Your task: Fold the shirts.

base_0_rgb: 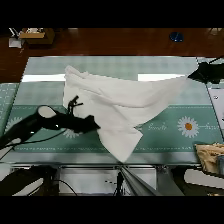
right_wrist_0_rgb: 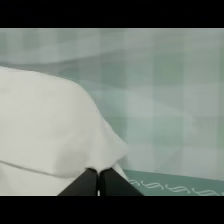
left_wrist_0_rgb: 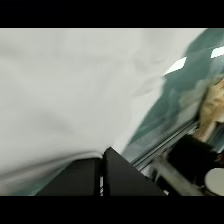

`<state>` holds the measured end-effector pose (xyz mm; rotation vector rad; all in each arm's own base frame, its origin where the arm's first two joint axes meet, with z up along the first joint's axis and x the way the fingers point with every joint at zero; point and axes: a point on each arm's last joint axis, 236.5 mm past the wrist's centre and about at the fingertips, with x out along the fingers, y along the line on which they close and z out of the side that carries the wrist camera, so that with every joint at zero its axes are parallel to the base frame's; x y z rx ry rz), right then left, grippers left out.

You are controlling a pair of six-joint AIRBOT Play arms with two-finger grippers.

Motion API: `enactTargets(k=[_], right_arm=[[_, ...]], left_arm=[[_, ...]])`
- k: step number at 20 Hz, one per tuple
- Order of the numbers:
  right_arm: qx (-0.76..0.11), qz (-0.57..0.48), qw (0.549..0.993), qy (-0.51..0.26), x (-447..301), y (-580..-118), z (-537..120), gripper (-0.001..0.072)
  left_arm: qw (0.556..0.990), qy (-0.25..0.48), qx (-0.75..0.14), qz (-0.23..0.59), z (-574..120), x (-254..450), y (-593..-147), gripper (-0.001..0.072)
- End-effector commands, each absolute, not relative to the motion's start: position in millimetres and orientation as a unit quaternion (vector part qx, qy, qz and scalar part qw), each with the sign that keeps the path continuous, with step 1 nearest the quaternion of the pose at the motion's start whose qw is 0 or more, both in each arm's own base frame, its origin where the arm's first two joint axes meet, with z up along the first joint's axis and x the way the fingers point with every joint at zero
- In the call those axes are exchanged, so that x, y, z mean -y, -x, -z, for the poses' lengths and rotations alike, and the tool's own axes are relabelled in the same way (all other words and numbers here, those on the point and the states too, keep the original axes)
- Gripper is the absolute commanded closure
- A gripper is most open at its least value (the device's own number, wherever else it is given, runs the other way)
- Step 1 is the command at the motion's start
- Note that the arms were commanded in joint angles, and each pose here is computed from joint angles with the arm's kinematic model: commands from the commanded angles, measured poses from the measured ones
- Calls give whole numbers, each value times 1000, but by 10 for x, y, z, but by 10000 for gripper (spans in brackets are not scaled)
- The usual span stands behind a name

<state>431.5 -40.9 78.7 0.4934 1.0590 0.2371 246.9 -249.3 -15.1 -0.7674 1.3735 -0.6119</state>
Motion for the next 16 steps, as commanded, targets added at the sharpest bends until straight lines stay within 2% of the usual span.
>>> enactTargets(k=[1, 2, 4, 7, 9, 12, 14, 16], right_arm=[[-425, -122, 865, -235, 338, -4398, -1348, 686], [-392, -125, 884, -220, 323, -4405, -1648, 686], [-313, -125, 923, -188, 299, -4372, -2363, 686], [-140, -122, 973, -135, 184, -4093, -3768, 687], [-21, -119, 987, -103, 48, -3687, -4665, 687], [97, -111, 988, -52, -185, -2965, -5540, 687], [129, -92, 987, -36, -263, -2573, -5794, 687], [128, -70, 989, -22, -314, -2266, -5808, 687]], left_arm=[[774, 329, -425, 335, -1342, 2157, -2993, 688], [819, 320, -340, 334, -1994, 1901, -3122, 688], [889, 288, -182, 306, -3205, 1369, -3106, 688], [950, 204, 8, 237, -4651, 844, -2644, 689], [965, 144, 94, 200, -5295, 772, -2281, 688], [959, 68, 204, 185, -6015, 953, -1693, 688], [952, 34, 239, 186, -6223, 1120, -1376, 688], [955, 1, 234, 183, -6217, 1279, -1165, 688]])
